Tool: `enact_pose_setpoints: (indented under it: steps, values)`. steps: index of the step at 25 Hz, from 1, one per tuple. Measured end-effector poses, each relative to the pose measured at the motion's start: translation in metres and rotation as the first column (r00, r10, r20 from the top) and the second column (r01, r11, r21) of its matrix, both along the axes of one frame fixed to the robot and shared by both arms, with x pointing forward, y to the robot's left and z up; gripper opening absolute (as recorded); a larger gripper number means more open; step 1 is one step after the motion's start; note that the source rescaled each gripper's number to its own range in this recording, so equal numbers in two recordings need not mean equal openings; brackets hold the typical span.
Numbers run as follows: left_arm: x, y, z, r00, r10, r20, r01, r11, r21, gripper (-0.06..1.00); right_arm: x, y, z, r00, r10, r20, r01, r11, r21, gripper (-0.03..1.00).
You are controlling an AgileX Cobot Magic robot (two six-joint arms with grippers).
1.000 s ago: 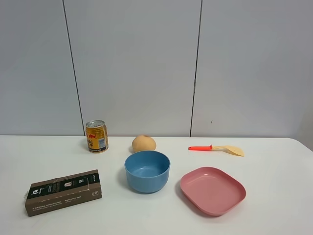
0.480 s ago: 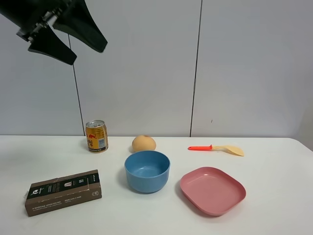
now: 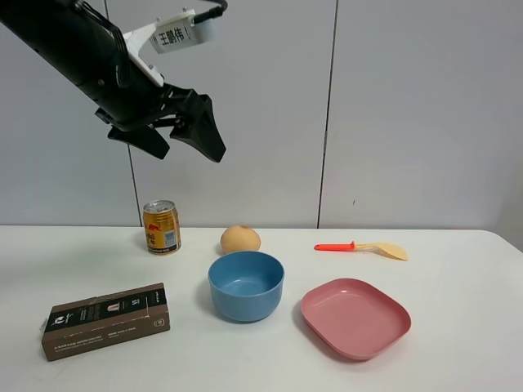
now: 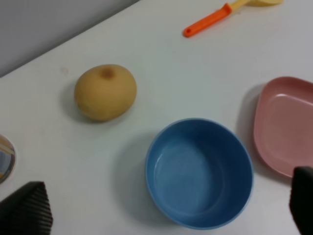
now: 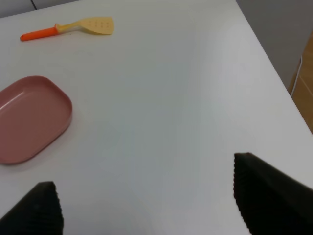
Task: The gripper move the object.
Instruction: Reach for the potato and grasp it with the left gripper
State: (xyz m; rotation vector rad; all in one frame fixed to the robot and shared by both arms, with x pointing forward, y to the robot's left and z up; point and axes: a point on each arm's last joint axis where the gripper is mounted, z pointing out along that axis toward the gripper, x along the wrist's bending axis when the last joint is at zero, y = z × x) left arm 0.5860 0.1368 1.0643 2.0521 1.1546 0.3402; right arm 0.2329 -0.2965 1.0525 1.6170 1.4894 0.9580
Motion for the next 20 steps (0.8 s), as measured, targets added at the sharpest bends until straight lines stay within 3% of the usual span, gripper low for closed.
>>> enact_pose_setpoints:
  steps: [5,10,20]
  values:
    - [0.018,-0.007,-0.018,0.998,0.047,-0.052,-0.047,0.999,-0.003,0.99,0.0,0.0,0.0,1.0,0.0,0.0,0.0,1.0,0.0,1.0]
    - [0.044,-0.016,-0.019,0.998,0.055,-0.026,-0.055,0.998,0.015,0.99,0.0,0.0,0.0,1.0,0.0,0.0,0.0,1.0,0.0,1.0]
    - [0.085,-0.048,-0.045,0.996,-0.012,-0.088,0.017,0.998,0.064,0.99,0.0,0.0,0.0,1.0,0.0,0.0,0.0,1.0,0.0,1.0]
